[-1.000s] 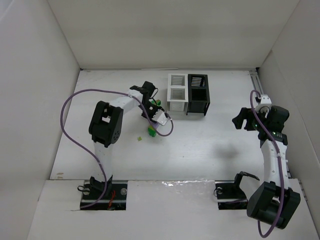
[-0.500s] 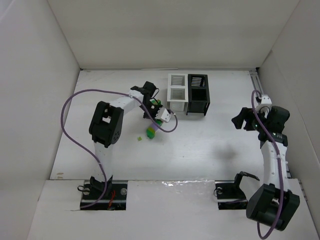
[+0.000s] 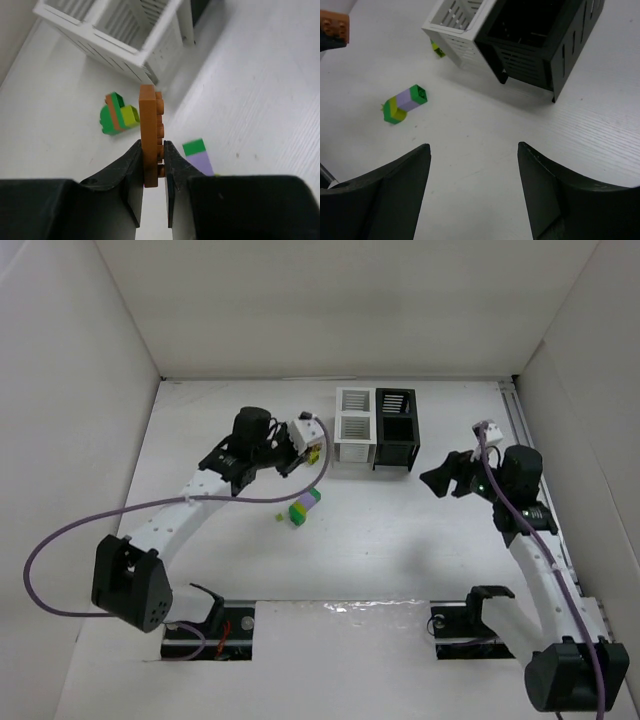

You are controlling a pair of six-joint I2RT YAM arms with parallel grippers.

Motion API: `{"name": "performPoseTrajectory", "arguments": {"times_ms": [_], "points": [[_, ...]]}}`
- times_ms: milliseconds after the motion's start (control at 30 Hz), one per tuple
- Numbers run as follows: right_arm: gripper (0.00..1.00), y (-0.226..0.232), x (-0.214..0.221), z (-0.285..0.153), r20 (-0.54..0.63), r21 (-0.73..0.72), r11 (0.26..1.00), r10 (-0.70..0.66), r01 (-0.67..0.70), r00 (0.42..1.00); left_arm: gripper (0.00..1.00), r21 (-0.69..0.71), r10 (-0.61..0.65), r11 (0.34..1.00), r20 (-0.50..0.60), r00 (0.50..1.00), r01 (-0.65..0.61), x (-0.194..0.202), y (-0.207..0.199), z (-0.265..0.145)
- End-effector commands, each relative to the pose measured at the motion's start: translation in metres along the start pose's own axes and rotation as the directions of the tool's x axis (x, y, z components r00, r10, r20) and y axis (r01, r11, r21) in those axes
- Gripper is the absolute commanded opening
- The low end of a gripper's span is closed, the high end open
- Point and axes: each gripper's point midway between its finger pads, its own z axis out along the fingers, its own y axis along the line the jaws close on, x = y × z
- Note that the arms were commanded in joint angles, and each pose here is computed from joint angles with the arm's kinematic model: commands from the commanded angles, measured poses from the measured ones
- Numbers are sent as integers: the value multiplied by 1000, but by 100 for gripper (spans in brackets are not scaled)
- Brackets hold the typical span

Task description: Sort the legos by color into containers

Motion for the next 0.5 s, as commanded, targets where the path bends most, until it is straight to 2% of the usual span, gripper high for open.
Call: {"name": "performPoseTrajectory", "arguments": {"times_ms": [0, 133, 167, 200, 233, 267, 300, 333, 400, 433, 467], "points": [[75, 16, -46, 12, 130, 1, 1000, -15, 15, 991, 0, -157, -262, 941, 217, 940, 299, -83, 46, -5], [78, 6, -69, 12, 208, 79, 997, -38, 22, 977, 0, -129, -375, 905, 205, 904, 405, -121, 67, 27], [78, 5, -77, 10, 224, 91, 995, -45, 25, 973, 0, -139, -334, 913, 282, 899, 383, -168, 89, 17], [78, 2, -75, 13, 218, 103, 995, -40, 18, 975, 0, -118, -378, 909, 175, 909, 400, -146, 87, 53], [79, 1, -80, 11, 226, 114, 993, -58, 33, 972, 0, -105, -370, 915, 160, 915, 389, -154, 88, 65], [79, -4, -81, 10, 233, 136, 990, -58, 27, 971, 0, -139, -314, 926, 235, 920, 351, -195, 111, 54], [79, -5, -81, 10, 231, 139, 990, -70, 38, 970, 0, -124, -327, 929, 164, 931, 348, -174, 111, 92], [79, -10, -80, 8, 226, 152, 988, -64, 29, 972, 0, -119, -332, 931, 117, 936, 345, -165, 111, 101], [79, -11, -85, 3, 235, 166, 985, -75, 36, 969, 0, -131, -273, 948, 126, 954, 289, -179, 119, 108], [79, -12, -81, 3, 224, 167, 985, -69, 31, 972, 0, -105, -278, 953, 78, 957, 285, -163, 110, 126], [79, -14, -84, -1, 234, 177, 984, -72, 30, 969, 0, -106, -268, 956, 77, 960, 275, -163, 110, 126]]}}
